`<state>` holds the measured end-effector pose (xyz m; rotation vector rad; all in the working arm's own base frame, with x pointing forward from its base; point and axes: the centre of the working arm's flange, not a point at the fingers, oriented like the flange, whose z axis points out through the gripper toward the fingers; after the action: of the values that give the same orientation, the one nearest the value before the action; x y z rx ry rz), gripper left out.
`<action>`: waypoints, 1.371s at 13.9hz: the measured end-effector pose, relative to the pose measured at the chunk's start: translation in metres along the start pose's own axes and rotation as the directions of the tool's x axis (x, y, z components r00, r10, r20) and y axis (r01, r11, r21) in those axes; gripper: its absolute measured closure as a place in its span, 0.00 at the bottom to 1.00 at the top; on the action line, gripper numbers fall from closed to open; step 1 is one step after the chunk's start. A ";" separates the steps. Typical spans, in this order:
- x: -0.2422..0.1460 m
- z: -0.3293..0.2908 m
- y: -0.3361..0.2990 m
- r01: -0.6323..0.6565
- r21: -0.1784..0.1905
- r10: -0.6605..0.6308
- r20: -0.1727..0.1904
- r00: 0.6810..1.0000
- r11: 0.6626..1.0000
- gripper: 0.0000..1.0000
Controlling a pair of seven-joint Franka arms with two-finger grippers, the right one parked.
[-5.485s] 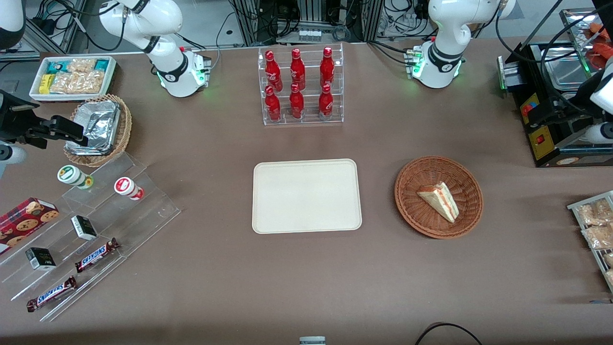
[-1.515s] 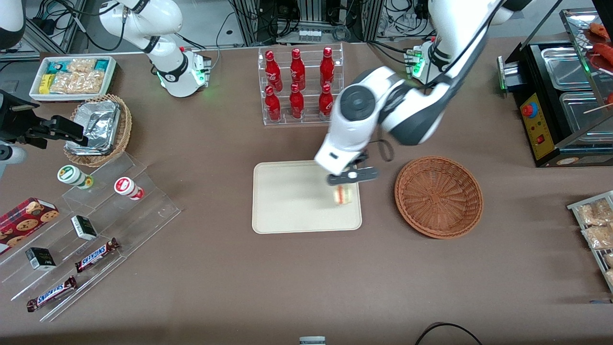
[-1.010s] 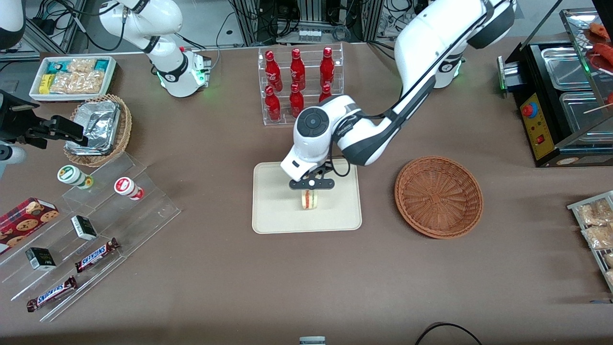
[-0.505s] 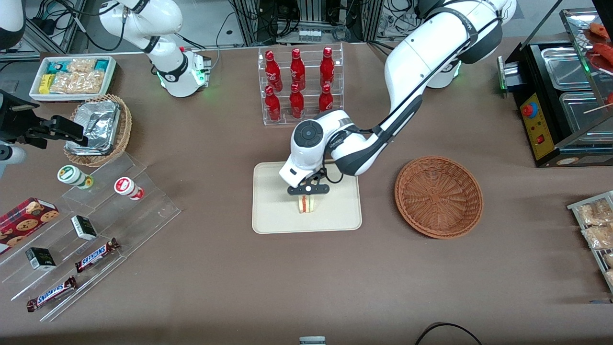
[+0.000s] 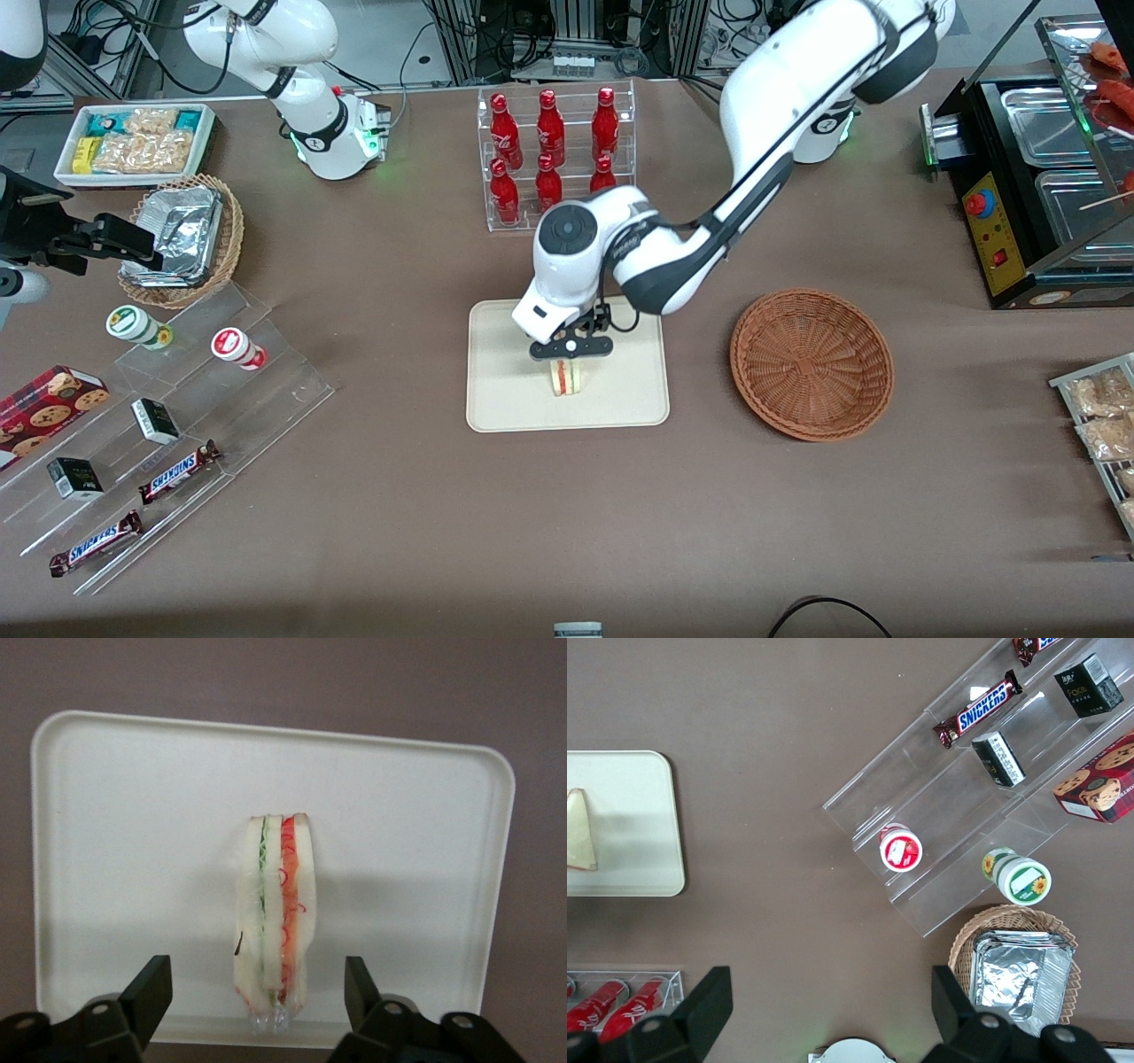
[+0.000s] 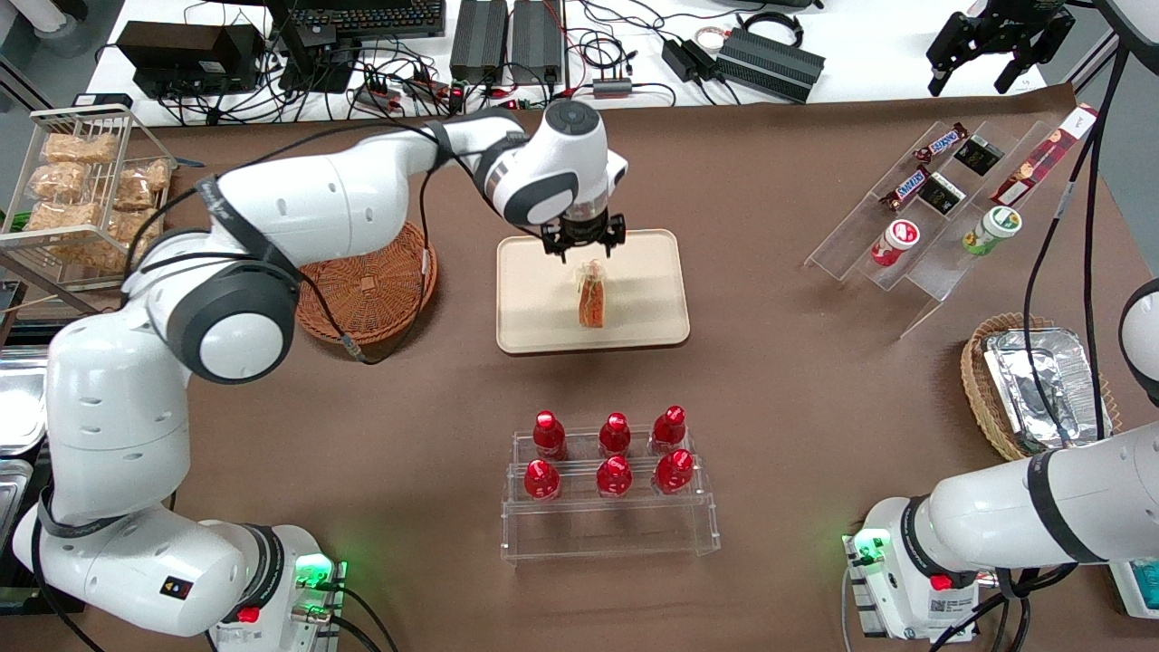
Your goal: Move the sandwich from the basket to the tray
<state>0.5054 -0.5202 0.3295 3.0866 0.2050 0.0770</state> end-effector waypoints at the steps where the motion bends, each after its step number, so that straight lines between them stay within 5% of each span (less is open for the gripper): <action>1: 0.005 -0.027 -0.006 0.035 0.013 -0.034 -0.024 0.999 0.999 0.01; 3: 0.024 -0.077 -0.032 0.111 0.042 -0.108 -0.065 0.992 0.993 0.00; 8: 0.078 -0.188 -0.133 0.300 0.065 -0.295 -0.076 0.952 0.952 0.00; 14: 0.095 -0.267 -0.243 0.177 0.106 -0.182 0.040 0.982 0.979 0.00; 19: 0.106 -0.302 -0.335 0.024 0.071 -0.032 0.111 0.993 0.997 0.00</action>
<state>0.5504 -0.1611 0.6193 3.1436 0.2511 -0.1060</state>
